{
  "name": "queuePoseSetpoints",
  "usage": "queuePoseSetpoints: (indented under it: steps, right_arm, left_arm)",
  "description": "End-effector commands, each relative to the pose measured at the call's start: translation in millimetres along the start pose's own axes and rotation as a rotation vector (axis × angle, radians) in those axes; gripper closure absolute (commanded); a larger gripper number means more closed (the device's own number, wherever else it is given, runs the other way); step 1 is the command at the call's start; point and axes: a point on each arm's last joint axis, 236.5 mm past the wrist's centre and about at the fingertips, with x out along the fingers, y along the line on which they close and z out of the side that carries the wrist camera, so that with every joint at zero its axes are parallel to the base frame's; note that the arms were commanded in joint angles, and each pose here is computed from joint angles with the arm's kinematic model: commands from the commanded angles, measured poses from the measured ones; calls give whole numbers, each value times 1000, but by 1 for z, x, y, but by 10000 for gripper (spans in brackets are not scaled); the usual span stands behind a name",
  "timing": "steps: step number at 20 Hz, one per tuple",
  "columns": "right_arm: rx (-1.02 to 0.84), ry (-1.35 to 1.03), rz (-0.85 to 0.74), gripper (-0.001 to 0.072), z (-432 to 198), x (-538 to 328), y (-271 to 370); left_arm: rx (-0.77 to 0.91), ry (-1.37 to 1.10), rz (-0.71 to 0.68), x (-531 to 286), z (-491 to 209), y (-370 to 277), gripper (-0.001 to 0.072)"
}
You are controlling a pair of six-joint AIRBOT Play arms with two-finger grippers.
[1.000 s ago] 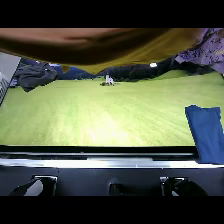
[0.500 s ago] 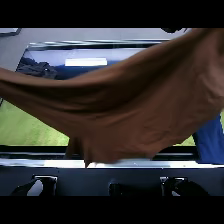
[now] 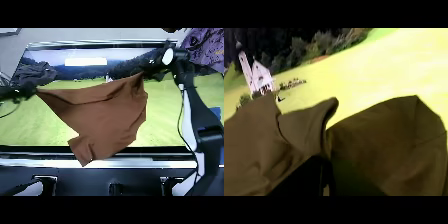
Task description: Fold the clothes and pants, and hang the long-sleeved shirts on hangers.
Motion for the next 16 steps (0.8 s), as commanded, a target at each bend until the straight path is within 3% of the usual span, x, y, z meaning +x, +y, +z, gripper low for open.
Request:
queuePoseSetpoints:
  steps: [1,2,4,5,7,11,13,16]
  right_arm:
    - [99,169,81,676,-29,52,-6]
    - [100,181,74,614,-31,52,-8]
    - [61,220,88,382,-34,34,-11]
    - [4,245,117,350,-34,15,-12]
    - [-114,252,118,327,-25,-33,-27]
    - [-222,185,-33,325,-7,-129,-87]
    - [-192,236,14,263,-38,-144,-92]
    - [-167,365,142,242,-126,-133,-80]
  left_arm:
    - [-75,120,25,70,-40,17,689]
    - [-106,133,18,76,-44,17,689]
    - [-113,132,14,75,-43,17,689]
    - [-112,138,13,72,-42,16,689]
    - [-109,161,15,66,-40,17,689]
    - [-127,196,16,52,-34,24,688]
    - [-140,213,21,49,-35,29,688]
    - [-148,243,25,46,-41,33,688]
